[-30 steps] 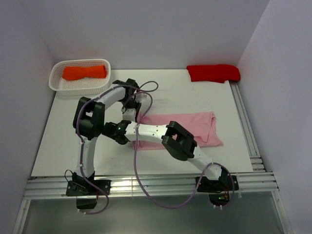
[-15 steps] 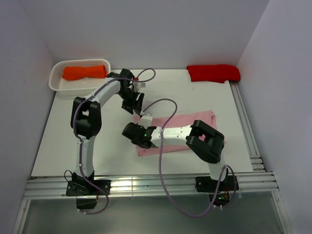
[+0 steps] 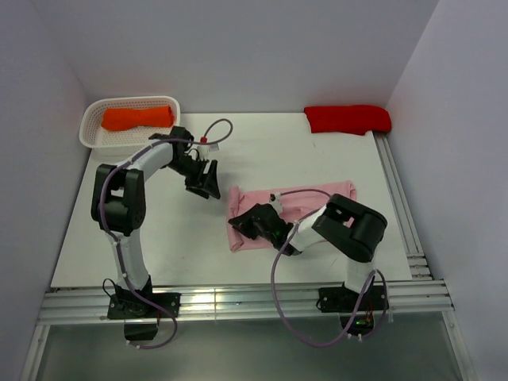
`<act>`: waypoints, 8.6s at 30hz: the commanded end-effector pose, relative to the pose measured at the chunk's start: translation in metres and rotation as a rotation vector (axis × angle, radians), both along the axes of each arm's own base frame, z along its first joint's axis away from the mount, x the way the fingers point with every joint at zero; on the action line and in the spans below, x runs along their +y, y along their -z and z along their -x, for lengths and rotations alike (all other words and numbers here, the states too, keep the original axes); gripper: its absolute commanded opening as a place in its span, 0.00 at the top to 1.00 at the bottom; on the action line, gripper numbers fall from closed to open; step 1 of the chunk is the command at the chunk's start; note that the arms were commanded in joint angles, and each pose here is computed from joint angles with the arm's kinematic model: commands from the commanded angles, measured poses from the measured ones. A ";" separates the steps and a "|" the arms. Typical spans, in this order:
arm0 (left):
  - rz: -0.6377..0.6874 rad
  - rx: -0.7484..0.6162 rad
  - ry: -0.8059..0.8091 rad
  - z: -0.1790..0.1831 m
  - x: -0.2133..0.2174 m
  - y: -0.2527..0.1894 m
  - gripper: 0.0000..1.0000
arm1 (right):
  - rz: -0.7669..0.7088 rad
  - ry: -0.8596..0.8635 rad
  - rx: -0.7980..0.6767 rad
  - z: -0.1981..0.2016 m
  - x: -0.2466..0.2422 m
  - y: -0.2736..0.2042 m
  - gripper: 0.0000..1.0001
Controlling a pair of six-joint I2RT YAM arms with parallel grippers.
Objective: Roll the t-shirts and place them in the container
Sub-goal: Roll the tshirt
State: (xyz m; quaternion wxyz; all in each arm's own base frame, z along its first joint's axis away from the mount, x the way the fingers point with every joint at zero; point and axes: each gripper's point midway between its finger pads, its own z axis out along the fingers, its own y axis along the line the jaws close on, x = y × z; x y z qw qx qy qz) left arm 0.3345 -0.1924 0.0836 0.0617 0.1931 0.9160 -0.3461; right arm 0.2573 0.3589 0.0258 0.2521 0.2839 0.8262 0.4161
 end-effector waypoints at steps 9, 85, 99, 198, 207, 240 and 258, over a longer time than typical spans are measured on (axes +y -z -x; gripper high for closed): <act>0.209 -0.012 -0.006 0.010 -0.039 0.040 0.31 | -0.387 0.000 0.065 0.008 0.012 -0.015 1.00; -0.563 -0.135 0.038 -0.011 -0.026 0.086 1.00 | 0.835 -0.154 -0.218 0.036 0.024 -0.087 0.54; -0.569 -0.133 0.044 -0.009 -0.028 0.085 1.00 | 1.174 -0.091 -0.311 -0.025 0.037 -0.057 0.55; -0.488 -0.330 -0.028 -0.038 -0.013 0.072 0.41 | -0.028 -0.059 0.141 0.005 -0.006 0.047 1.00; -0.700 -0.463 -0.039 -0.067 0.012 0.062 0.69 | -0.004 -0.020 0.142 0.002 -0.013 0.048 1.00; -0.115 -0.208 -0.060 -0.027 0.004 0.015 0.32 | -0.367 0.090 0.222 -0.021 0.024 0.025 1.00; 0.102 -0.068 -0.125 -0.023 -0.018 0.037 0.35 | -0.257 0.142 0.273 -0.016 0.009 0.048 1.00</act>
